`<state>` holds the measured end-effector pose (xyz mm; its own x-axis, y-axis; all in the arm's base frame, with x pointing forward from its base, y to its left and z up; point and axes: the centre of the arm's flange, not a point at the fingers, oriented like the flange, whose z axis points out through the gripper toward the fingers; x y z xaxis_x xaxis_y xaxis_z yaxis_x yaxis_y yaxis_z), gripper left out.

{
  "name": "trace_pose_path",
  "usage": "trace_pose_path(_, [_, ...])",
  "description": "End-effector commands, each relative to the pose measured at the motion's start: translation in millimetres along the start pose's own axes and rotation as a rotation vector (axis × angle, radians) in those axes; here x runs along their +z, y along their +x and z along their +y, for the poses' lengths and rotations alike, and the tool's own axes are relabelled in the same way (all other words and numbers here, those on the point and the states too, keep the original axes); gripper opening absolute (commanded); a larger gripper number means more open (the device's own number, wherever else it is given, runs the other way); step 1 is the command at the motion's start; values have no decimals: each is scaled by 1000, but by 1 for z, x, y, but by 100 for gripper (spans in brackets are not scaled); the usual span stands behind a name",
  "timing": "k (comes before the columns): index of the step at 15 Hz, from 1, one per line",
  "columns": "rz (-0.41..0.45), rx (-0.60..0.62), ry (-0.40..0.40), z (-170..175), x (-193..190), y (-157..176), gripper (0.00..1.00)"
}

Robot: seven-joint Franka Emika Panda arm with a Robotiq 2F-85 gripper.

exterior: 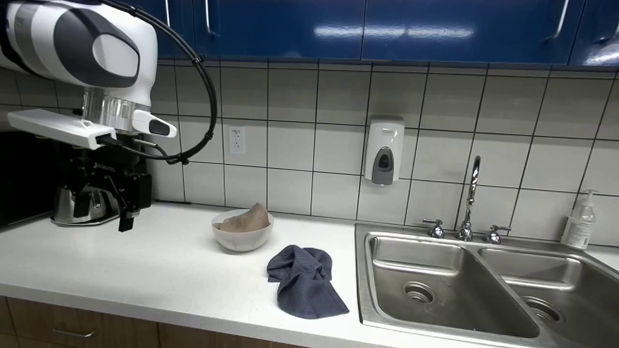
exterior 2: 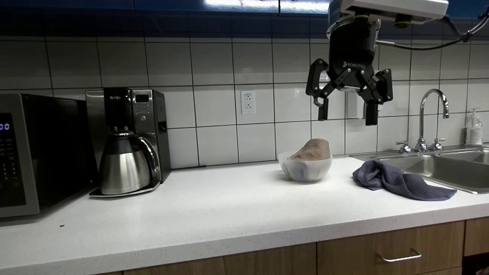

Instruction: Take the towel out of the bowl

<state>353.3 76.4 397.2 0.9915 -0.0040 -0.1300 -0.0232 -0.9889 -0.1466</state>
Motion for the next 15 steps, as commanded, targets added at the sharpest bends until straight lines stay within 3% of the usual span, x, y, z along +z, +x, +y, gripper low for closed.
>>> trace_pose_path(1, [52, -41, -83, 17, 5, 25, 100])
trace_pose_path(9, [203, -128, -221, 60, 33, 93, 100])
trace_pose_path(15, [284, -176, -249, 76, 36, 158, 100])
